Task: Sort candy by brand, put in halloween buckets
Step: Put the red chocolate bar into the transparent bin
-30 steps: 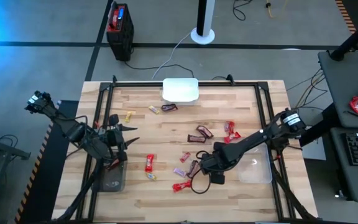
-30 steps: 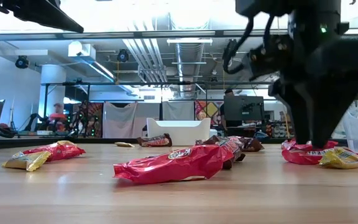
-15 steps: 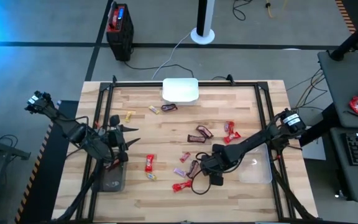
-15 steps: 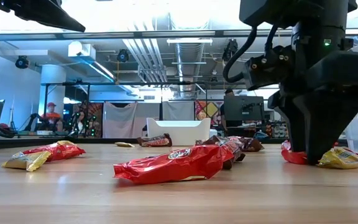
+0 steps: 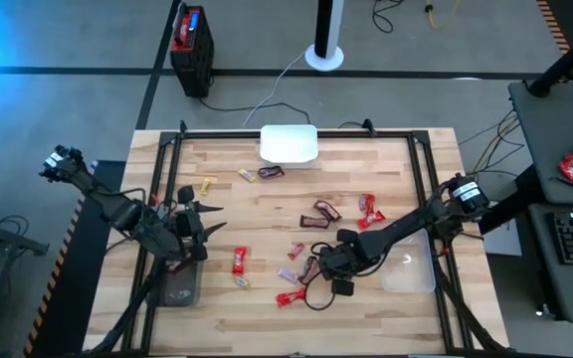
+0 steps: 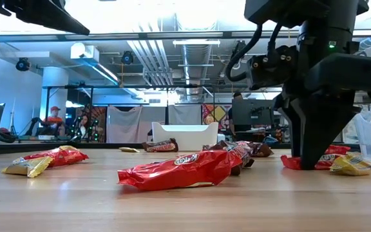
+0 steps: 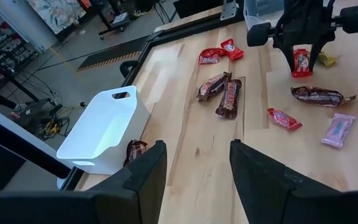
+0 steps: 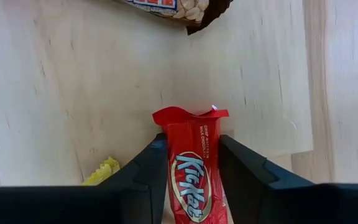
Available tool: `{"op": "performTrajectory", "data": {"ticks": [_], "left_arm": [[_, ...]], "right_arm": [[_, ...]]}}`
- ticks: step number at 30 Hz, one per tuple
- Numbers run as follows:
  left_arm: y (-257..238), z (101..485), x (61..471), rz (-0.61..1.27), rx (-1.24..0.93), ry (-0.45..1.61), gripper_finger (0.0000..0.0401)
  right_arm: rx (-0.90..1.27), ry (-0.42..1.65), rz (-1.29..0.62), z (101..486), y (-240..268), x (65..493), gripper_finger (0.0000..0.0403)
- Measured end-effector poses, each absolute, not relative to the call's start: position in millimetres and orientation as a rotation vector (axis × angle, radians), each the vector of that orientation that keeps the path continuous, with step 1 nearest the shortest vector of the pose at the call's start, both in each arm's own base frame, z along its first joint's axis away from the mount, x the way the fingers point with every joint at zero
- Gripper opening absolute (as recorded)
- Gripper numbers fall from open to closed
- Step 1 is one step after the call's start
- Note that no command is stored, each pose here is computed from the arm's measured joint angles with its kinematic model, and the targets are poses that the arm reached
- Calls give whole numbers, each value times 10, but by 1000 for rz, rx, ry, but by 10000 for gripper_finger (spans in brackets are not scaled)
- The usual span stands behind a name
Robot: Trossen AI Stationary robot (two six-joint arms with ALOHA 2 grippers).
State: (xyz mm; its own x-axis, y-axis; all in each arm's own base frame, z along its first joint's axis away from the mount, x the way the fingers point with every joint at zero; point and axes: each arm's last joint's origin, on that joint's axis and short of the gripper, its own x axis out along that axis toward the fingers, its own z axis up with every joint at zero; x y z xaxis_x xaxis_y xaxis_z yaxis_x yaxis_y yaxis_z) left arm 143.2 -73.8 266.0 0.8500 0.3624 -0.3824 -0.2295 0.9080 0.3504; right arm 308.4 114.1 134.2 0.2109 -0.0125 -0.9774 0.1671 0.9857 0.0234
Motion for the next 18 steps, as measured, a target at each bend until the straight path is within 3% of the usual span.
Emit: {"op": "performTrajectory", "data": {"ticks": [8, 18], "left_arm": [[-745, 2658, 1442, 317, 298, 456, 160], [-748, 2665, 1446, 317, 291, 449, 160]], "right_arm": [[165, 1334, -143, 1454, 1028, 3081, 108], [272, 1250, -175, 1855, 825, 3007, 106]]}}
